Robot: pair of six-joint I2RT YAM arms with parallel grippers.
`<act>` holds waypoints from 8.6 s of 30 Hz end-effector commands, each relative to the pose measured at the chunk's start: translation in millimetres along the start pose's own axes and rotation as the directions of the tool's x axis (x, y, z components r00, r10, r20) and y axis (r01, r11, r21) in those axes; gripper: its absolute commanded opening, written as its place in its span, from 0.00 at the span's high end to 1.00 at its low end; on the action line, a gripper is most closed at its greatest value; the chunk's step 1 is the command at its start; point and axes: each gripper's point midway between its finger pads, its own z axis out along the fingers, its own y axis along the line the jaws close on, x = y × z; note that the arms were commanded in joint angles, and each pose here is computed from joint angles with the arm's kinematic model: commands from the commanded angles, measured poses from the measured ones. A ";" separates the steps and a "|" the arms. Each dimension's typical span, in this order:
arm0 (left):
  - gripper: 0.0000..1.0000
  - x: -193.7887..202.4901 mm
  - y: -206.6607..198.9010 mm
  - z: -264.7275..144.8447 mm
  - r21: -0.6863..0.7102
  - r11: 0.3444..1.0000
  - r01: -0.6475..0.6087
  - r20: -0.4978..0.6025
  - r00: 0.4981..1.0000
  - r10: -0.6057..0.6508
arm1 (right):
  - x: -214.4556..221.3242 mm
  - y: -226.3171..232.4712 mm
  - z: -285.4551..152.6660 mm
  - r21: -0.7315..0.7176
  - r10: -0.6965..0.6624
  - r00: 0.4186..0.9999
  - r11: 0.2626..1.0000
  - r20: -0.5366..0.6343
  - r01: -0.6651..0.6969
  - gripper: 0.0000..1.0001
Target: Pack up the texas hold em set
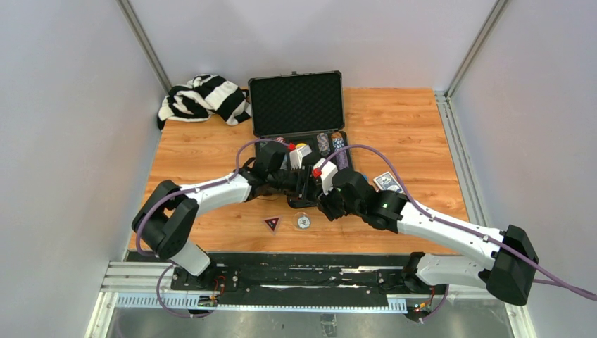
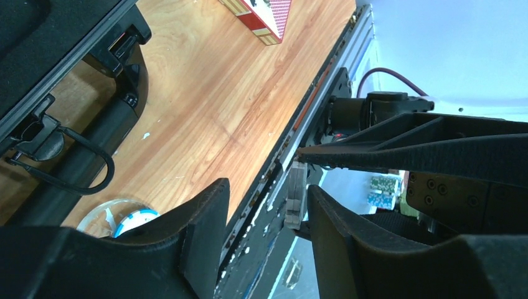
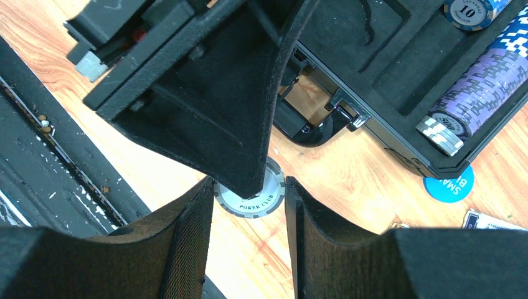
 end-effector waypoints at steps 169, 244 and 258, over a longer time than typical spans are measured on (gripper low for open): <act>0.00 -67.9 117.9 -151.3 -0.761 0.649 0.029 0.440 0.757 0.483 | 55.0 54.3 87.8 0.013 0.106 0.937 0.994 -0.333 -0.108 0.18; 0.01 -65.5 120.0 -141.4 -0.750 0.662 0.001 0.415 0.780 0.469 | 72.6 51.6 86.2 0.026 0.063 0.924 0.998 -0.377 -0.057 0.59; 0.02 -65.2 120.4 -141.2 -0.751 0.661 0.001 0.413 0.782 0.468 | 49.2 52.2 84.7 0.024 0.054 0.945 0.999 -0.323 -0.049 0.33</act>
